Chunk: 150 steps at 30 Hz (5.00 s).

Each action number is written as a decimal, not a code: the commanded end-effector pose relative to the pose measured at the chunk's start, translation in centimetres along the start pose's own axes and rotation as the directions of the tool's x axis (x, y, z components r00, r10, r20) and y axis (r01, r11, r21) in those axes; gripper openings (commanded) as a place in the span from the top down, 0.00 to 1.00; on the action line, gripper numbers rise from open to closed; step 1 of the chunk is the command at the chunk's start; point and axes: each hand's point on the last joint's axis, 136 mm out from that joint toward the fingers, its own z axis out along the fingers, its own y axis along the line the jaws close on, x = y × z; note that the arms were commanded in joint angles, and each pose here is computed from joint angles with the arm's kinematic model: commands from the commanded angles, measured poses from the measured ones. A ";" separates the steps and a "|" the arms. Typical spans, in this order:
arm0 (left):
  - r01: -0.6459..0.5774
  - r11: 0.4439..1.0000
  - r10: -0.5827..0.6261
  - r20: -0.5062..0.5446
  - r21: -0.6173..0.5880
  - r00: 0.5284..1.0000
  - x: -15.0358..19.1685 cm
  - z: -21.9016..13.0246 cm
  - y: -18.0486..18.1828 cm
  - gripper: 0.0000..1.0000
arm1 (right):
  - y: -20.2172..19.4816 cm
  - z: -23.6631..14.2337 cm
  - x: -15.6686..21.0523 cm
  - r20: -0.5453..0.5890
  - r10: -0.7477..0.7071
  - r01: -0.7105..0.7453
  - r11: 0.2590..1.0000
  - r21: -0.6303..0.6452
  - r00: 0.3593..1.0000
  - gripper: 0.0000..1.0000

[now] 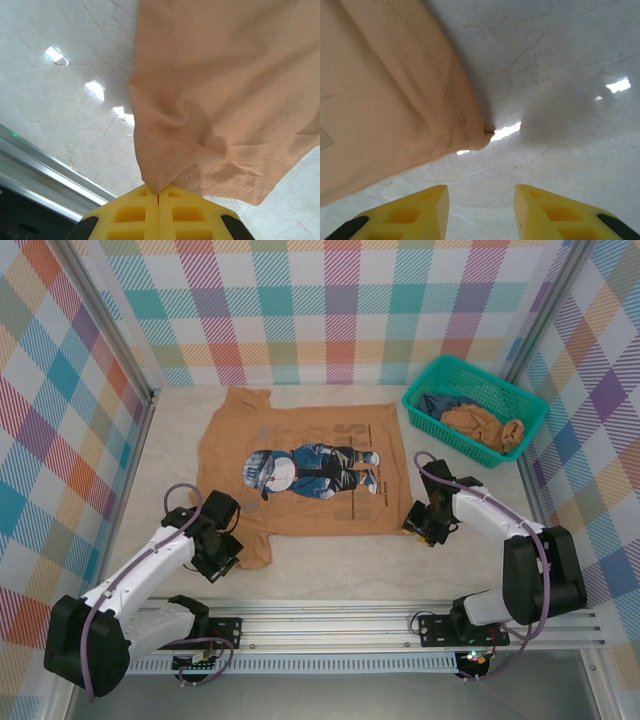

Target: Fold and stack the t-shirts

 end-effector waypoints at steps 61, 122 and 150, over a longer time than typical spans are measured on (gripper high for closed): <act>-0.287 0.946 0.234 0.295 0.150 0.926 -17.4 -11.5 -20.4 1.00 | 5.5 -2.9 -7.6 0.019 -0.081 0.082 0.997 -0.013 0.997 1.00; -0.212 0.963 0.262 0.406 -0.164 0.876 -26.6 -9.5 -18.8 0.36 | 10.5 -2.5 -15.5 0.121 -0.176 0.178 0.984 -0.004 0.977 0.52; -0.043 0.998 0.043 -0.011 -0.035 0.999 -19.5 2.1 -6.7 0.69 | 6.0 0.3 -6.9 -0.001 -0.165 0.163 0.979 -0.123 0.986 0.53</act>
